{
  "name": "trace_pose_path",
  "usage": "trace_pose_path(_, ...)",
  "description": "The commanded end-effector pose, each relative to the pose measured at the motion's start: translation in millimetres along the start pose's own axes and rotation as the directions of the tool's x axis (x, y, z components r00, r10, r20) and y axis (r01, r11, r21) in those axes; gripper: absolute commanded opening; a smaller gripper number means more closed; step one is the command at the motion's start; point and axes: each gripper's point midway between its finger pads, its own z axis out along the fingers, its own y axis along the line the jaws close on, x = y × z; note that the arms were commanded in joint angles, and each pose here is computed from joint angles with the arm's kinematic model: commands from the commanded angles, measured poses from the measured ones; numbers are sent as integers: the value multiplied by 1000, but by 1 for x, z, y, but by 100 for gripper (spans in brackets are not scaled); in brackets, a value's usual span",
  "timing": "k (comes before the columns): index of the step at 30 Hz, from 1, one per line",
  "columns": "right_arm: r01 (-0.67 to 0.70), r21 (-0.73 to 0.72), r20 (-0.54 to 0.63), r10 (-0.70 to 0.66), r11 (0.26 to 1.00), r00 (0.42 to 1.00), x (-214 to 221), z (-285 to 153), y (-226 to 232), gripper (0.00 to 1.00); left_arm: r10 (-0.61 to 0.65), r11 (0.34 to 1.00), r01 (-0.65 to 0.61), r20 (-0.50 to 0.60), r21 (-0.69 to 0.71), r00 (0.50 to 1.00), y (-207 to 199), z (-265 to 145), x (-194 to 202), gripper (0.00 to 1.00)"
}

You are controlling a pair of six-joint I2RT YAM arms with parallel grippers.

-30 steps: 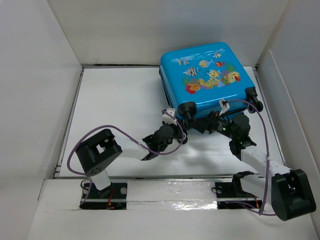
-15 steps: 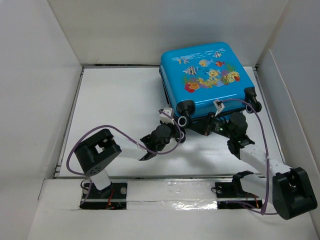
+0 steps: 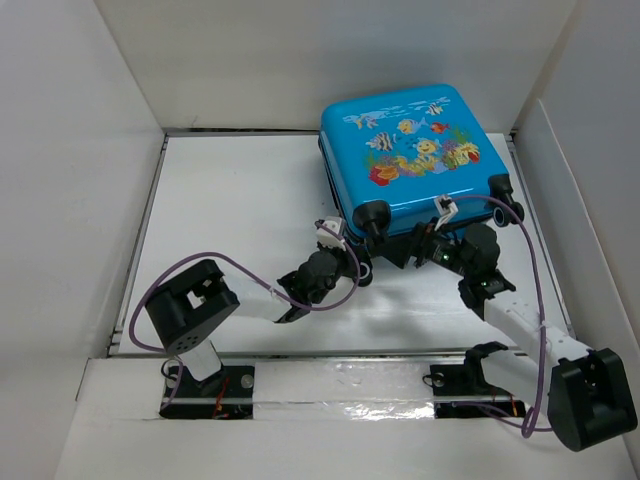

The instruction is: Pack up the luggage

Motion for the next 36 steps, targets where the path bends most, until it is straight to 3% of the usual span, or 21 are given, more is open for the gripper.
trace_pose_path(1, 95, -50, 30, -94, 994, 995, -18, 2, 17, 100, -41, 999, 37, 134, 29, 990, -12, 0, -46, 0)
trace_pose_path(14, 173, 54, -49, -171, 983, 984, -23, 36, 26, 100, -47, 999, 44, 130, 31, 990, -9, 2, -44, 0)
trace_pose_path(18, 197, 146, -116, -181, 970, 977, -11, 40, 17, 100, -56, 998, 51, 125, 42, 991, -11, 1, -43, 0)
trace_pose_path(21, 236, 281, -104, -215, 930, 971, -17, 36, 4, 100, -57, 998, 52, 120, 46, 991, -10, 0, -40, 0)
trace_pose_path(27, 247, 370, -116, -219, 896, 969, -15, 31, -4, 95, -68, 997, 62, 118, 55, 991, -9, 2, -40, 0)
trace_pose_path(31, 266, 468, -107, -245, 843, 964, -25, 28, -15, 84, -73, 996, 65, 122, 62, 990, -10, 0, -42, 0)
trace_pose_path(34, 300, 561, -114, -286, 772, 951, -34, 21, -22, 62, -73, 996, 66, 122, 64, 990, -10, -1, -42, 0)
trace_pose_path(35, 314, 577, -120, -303, 754, 946, -36, 19, -22, 49, -73, 996, 65, 120, 65, 990, -10, -1, -41, 0)
trace_pose_path(36, 330, 583, -127, -318, 743, 940, -34, 18, -17, 47, -73, 996, 66, 123, 60, 990, -7, 0, -42, 0)
